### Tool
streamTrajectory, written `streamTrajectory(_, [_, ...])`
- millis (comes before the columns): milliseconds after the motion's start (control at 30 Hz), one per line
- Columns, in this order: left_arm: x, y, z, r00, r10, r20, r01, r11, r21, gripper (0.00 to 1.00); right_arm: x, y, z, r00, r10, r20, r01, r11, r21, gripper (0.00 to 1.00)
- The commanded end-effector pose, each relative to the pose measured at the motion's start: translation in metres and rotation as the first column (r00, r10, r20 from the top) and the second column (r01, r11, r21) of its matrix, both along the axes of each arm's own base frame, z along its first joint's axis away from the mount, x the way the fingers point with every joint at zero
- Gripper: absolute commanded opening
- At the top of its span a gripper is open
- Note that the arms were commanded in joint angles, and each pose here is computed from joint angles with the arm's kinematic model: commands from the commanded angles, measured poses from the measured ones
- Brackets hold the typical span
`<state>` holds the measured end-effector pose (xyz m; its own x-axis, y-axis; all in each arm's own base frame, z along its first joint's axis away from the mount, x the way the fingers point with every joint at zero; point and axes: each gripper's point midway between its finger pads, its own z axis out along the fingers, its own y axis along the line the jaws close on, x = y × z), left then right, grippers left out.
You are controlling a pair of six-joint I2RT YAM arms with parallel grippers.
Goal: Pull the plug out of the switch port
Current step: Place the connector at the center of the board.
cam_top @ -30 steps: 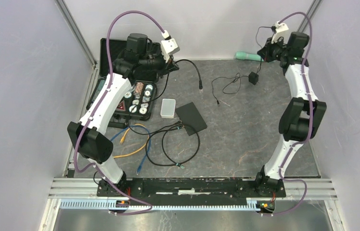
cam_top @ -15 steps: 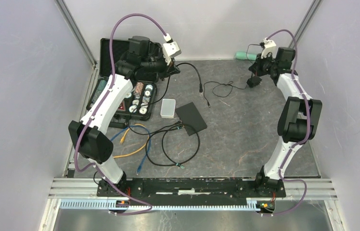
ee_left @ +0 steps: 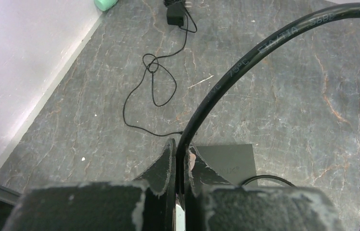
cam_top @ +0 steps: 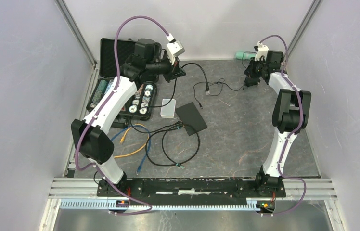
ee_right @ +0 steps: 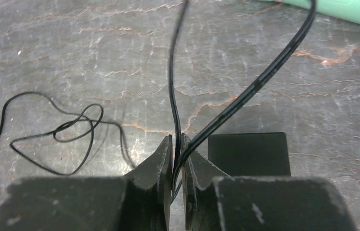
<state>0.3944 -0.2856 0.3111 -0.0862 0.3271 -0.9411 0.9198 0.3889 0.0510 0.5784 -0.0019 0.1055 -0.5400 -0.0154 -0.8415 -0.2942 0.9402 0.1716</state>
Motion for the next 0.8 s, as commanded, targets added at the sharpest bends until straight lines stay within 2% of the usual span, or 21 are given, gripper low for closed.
streamTrajectory(0, [0.002,-0.009,0.008,1.0,0.014,-0.01,-0.015,0.999,-0.047,0.02,0.03,-0.014,0.031,0.988,-0.116,0.104,0.116,0.993,0.012,0.18])
streamTrajectory(167, [0.003,-0.013,0.003,1.0,0.016,-0.018,-0.016,0.999,-0.04,0.02,0.043,-0.015,0.031,0.984,-0.143,0.11,0.143,0.99,0.01,0.31])
streamTrajectory(333, [0.003,-0.016,0.002,0.999,0.016,-0.03,-0.017,0.999,-0.046,0.02,0.037,-0.008,0.044,0.986,-0.113,0.121,0.112,0.994,0.015,0.58])
streamTrajectory(500, [0.003,-0.014,0.004,0.999,0.024,-0.023,-0.025,0.999,-0.044,0.02,0.009,0.001,0.078,0.973,-0.039,0.226,0.05,0.998,-0.046,0.86])
streamTrajectory(567, [0.001,-0.013,0.006,1.0,0.025,-0.018,-0.026,0.999,-0.04,0.02,-0.006,0.01,0.092,0.964,0.005,0.266,0.015,0.997,-0.072,0.88])
streamTrajectory(767, [-0.006,-0.008,0.004,0.999,0.03,-0.018,-0.031,0.999,-0.034,0.02,-0.046,0.066,0.086,0.945,0.208,0.254,-0.171,0.972,-0.163,0.8])
